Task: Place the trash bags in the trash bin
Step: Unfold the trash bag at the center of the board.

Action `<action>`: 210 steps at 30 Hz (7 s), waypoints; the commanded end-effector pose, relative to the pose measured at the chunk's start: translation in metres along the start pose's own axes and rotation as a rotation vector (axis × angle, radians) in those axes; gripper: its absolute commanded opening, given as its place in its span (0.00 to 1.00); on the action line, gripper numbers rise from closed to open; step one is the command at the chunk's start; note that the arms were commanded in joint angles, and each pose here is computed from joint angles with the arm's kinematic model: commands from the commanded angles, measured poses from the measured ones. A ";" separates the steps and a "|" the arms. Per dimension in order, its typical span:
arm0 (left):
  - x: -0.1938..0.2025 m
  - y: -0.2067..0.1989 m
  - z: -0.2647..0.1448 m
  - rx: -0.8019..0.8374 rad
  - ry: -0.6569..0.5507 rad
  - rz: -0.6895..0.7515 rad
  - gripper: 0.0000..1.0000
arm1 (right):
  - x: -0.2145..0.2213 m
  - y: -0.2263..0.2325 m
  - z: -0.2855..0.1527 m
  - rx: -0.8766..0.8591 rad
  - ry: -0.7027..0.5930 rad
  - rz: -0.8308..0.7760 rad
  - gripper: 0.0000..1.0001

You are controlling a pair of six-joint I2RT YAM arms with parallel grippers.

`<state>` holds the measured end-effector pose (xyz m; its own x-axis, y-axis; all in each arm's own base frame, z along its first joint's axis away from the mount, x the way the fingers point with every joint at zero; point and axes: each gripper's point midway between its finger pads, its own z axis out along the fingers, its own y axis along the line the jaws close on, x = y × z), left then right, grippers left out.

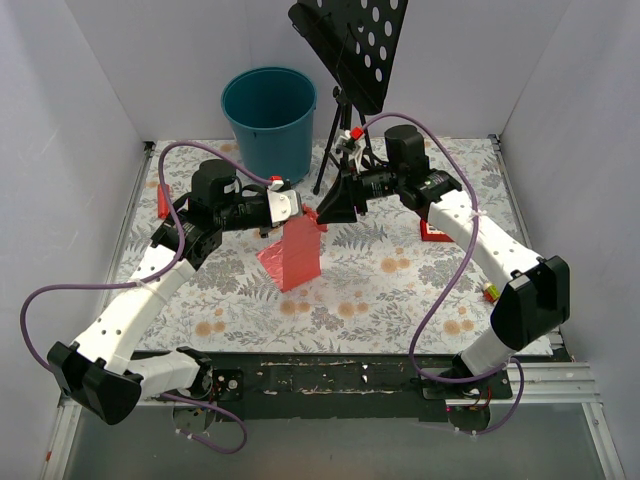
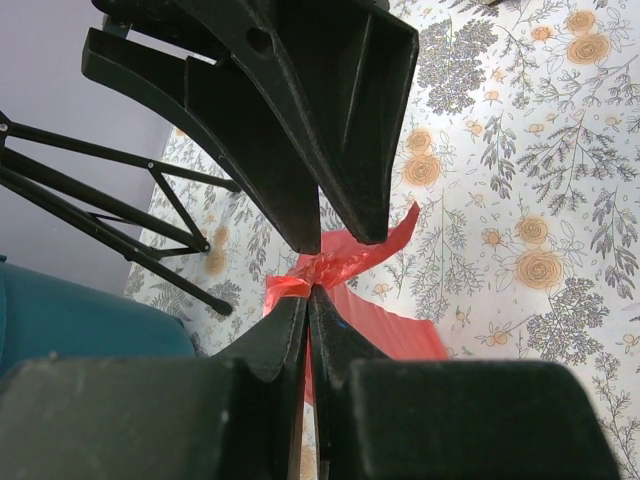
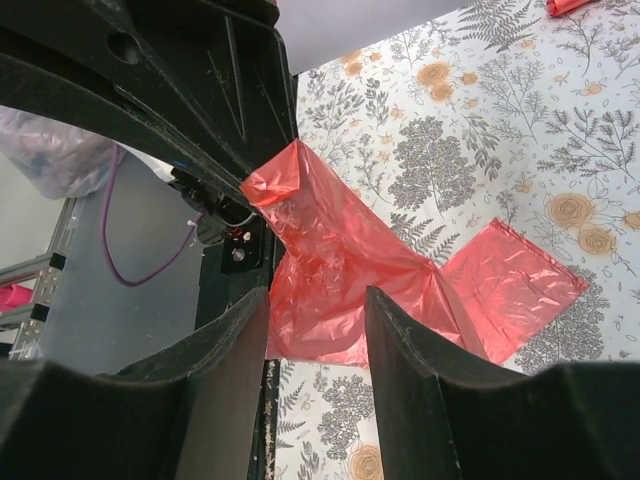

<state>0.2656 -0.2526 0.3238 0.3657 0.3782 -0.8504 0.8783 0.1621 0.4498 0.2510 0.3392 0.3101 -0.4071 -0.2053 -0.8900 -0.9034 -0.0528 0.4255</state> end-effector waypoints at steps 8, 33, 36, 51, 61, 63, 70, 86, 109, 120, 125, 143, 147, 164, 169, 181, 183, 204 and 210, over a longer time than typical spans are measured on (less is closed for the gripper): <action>-0.013 0.002 -0.004 -0.014 -0.032 0.010 0.00 | -0.007 0.000 0.012 -0.010 -0.010 -0.017 0.44; 0.008 -0.002 -0.007 -0.034 0.047 -0.017 0.00 | -0.018 -0.040 -0.047 0.220 -0.083 -0.030 0.01; 0.007 -0.002 -0.005 -0.022 0.041 -0.028 0.00 | -0.021 -0.036 -0.048 0.214 -0.090 -0.067 0.14; -0.004 -0.005 -0.004 0.009 0.005 -0.037 0.00 | -0.025 0.001 -0.001 0.051 -0.053 -0.168 0.79; -0.011 -0.004 -0.002 0.013 -0.017 -0.050 0.00 | -0.024 -0.011 0.004 0.093 -0.047 -0.175 0.64; -0.010 -0.004 -0.002 0.013 -0.017 -0.054 0.00 | -0.024 -0.011 0.005 0.090 -0.044 -0.171 0.62; -0.007 -0.004 -0.001 0.006 -0.010 -0.064 0.00 | -0.018 -0.013 0.006 0.093 -0.030 -0.184 0.43; 0.015 -0.012 -0.004 -0.001 0.059 -0.079 0.00 | -0.039 -0.042 -0.027 0.279 -0.086 -0.181 0.01; 0.001 -0.006 -0.001 -0.005 0.015 -0.091 0.00 | -0.027 -0.005 -0.005 0.136 -0.048 -0.261 0.62; -0.010 -0.002 -0.001 -0.011 -0.020 -0.097 0.00 | -0.017 -0.008 0.006 0.120 -0.024 -0.248 0.56; -0.012 -0.001 -0.001 -0.017 -0.025 -0.095 0.00 | -0.014 -0.010 0.010 0.127 -0.014 -0.253 0.31; -0.010 0.004 0.031 0.034 -0.101 -0.251 0.26 | -0.013 0.007 -0.003 0.072 -0.043 -0.182 0.01; -0.010 0.000 0.036 0.073 -0.112 -0.270 0.11 | -0.015 0.000 -0.008 0.085 -0.067 -0.116 0.01; 0.004 -0.009 0.038 0.121 -0.034 -0.356 0.00 | -0.011 -0.043 -0.055 0.289 -0.137 -0.003 0.01; 0.003 -0.006 0.040 0.122 -0.033 -0.353 0.00 | -0.013 -0.042 -0.060 0.334 -0.139 -0.042 0.01; 0.019 0.009 0.039 0.030 0.042 -0.334 0.00 | -0.017 -0.046 -0.084 0.508 -0.126 -0.155 0.25; 0.015 0.007 0.038 0.041 0.029 -0.332 0.00 | -0.015 -0.040 -0.079 0.461 -0.129 -0.130 0.43; -0.023 0.000 0.037 0.124 -0.074 -0.326 0.00 | -0.014 -0.046 -0.033 0.378 -0.108 -0.085 0.81; -0.019 0.001 0.038 0.120 -0.060 -0.322 0.00 | -0.021 -0.045 -0.032 0.375 -0.118 -0.083 0.79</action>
<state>0.2767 -0.2936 0.3113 0.0374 0.2906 -0.9561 0.9811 0.1709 0.0903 0.2999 0.3087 0.2782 -0.4075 -0.1554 -0.8999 -0.8796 0.3318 0.3411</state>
